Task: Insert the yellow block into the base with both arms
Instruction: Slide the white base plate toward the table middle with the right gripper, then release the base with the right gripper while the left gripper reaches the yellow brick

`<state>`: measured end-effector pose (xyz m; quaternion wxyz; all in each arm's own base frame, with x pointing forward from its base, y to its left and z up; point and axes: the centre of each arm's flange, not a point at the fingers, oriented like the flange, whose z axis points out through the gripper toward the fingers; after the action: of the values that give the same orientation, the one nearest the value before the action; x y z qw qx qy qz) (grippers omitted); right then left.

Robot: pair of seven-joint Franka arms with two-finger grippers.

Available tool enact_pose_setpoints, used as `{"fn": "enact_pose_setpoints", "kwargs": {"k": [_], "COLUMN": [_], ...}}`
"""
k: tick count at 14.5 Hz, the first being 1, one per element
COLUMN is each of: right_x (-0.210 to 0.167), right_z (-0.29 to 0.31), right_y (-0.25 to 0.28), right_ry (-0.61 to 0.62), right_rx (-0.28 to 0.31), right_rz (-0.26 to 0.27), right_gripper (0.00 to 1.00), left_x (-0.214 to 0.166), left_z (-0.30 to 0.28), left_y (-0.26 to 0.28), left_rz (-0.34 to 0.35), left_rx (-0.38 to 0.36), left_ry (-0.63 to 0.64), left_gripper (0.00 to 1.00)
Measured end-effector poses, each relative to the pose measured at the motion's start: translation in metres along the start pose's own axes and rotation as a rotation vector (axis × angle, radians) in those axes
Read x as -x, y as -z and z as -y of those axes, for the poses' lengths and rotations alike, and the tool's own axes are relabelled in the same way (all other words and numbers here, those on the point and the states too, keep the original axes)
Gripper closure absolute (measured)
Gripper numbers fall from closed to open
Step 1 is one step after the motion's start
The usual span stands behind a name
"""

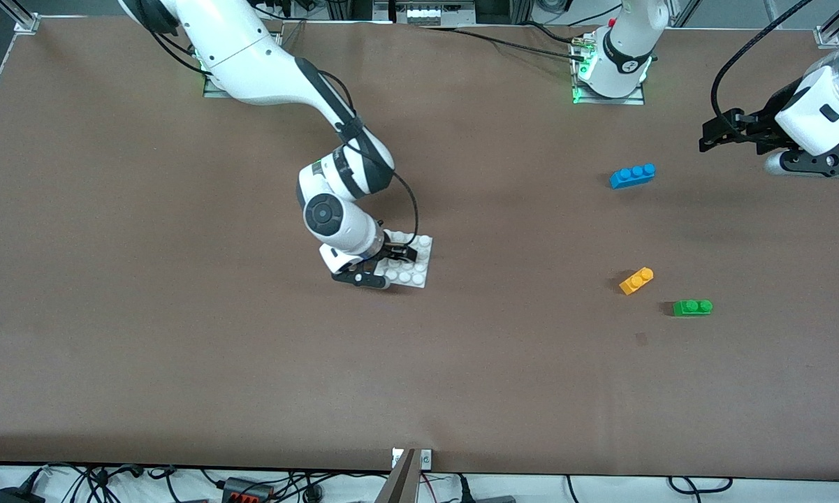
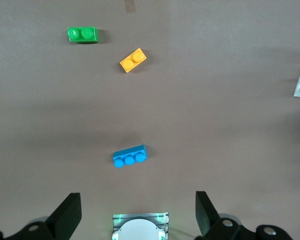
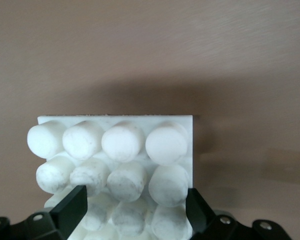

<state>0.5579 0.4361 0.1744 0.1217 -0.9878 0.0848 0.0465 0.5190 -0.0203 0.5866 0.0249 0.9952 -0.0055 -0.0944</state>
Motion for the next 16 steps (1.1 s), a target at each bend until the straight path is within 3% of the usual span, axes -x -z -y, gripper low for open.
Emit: {"fn": "enact_pose_setpoints", "kwargs": {"k": [12,16], "right_x": [0.023,0.030], "right_z": [0.043,0.060], "right_y": [0.000,0.006], "right_ry": [0.150,0.177], "right_rx": [-0.037,-0.055], "right_rz": [-0.034,-0.046], "right_gripper": [0.12,0.13], "left_x": [-0.016,-0.050], "left_z": [0.022,0.025], "left_y": [-0.019,-0.055], "left_rz": [0.034,0.044], "left_rx": [0.015,0.032], "left_ry": [0.033,-0.124], "left_gripper": [0.00,0.00]}}
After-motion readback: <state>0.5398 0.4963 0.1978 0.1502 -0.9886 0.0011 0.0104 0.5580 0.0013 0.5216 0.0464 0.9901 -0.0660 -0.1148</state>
